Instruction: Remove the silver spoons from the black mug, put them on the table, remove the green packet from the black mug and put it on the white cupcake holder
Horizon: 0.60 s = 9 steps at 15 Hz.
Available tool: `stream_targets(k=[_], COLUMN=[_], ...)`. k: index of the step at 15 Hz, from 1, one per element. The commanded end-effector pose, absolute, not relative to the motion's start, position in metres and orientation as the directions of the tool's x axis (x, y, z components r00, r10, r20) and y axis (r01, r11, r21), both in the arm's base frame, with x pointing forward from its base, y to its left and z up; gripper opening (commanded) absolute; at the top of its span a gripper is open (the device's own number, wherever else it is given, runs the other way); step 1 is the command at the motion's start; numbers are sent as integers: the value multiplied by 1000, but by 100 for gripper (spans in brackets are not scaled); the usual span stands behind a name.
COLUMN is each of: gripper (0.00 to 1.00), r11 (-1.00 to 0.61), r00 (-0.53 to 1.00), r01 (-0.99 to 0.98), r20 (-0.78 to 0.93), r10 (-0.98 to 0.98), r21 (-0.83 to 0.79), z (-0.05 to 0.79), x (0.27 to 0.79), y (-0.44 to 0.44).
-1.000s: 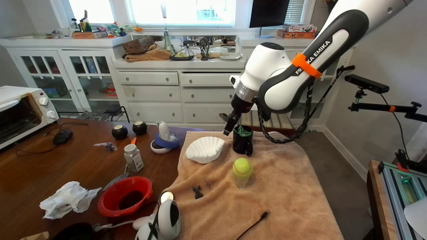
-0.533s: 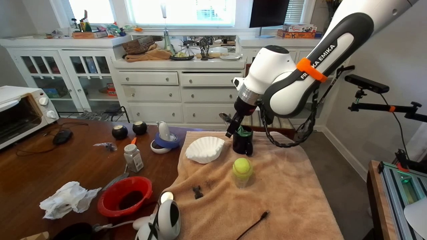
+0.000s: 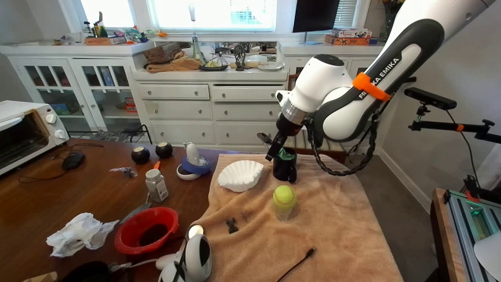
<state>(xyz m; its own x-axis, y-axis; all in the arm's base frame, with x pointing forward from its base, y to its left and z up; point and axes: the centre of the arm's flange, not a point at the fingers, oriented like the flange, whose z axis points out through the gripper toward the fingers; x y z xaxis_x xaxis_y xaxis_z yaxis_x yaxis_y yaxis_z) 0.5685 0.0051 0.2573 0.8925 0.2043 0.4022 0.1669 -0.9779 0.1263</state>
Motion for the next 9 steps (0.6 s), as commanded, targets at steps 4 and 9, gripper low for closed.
stream_targets(k=[4,9], gripper=[100,100], r11=[-976,-973], r00=[867,837], r01=[159,175], r20=[451,497], r10=[210,229], r21=[148,153], z=[256,250], x=[557,542], y=[4,14])
